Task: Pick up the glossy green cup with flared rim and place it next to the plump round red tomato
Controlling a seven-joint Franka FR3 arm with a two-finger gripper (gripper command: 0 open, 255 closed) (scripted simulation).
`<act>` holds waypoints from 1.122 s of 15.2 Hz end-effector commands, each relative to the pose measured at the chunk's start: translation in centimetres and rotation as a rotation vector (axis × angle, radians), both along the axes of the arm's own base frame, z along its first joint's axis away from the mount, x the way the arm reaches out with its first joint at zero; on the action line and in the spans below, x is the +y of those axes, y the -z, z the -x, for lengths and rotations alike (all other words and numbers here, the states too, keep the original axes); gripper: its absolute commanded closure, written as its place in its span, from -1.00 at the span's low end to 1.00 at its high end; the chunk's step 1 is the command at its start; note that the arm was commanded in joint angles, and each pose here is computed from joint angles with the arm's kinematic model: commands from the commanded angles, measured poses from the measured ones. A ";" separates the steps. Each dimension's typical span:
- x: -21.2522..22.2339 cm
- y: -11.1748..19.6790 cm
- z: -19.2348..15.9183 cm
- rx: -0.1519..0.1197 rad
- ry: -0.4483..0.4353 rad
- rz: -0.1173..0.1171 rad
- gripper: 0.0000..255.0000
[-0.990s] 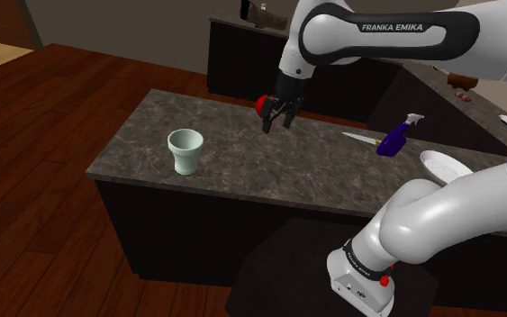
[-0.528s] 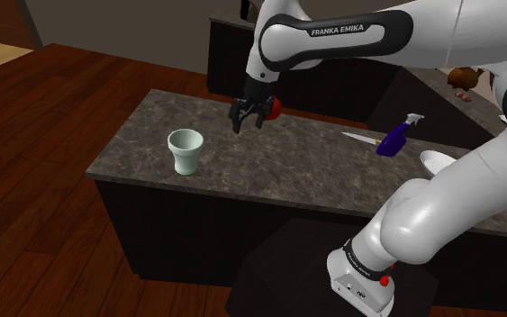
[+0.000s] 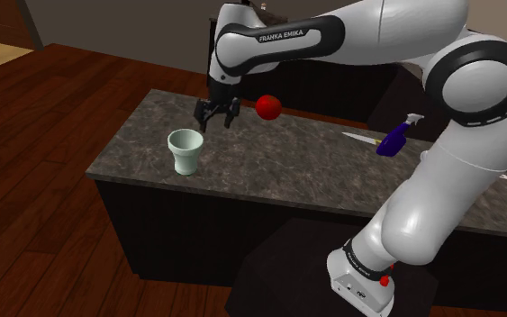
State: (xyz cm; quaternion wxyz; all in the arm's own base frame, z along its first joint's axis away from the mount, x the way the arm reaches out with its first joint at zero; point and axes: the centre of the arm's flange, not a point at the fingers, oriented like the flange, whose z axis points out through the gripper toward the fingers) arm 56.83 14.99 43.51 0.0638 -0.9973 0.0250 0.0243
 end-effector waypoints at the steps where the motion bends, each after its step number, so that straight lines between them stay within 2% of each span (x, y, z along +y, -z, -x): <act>1: 1.3 0.9 -2.1 -0.004 0.001 -0.002 -1.00; 3: 2.6 1.8 -4.1 -0.007 0.002 -0.004 -1.00; 11: 3.2 5.8 -4.0 -0.007 0.002 -0.004 -1.00; 17: 3.2 5.8 -4.0 -0.007 0.002 -0.004 -1.00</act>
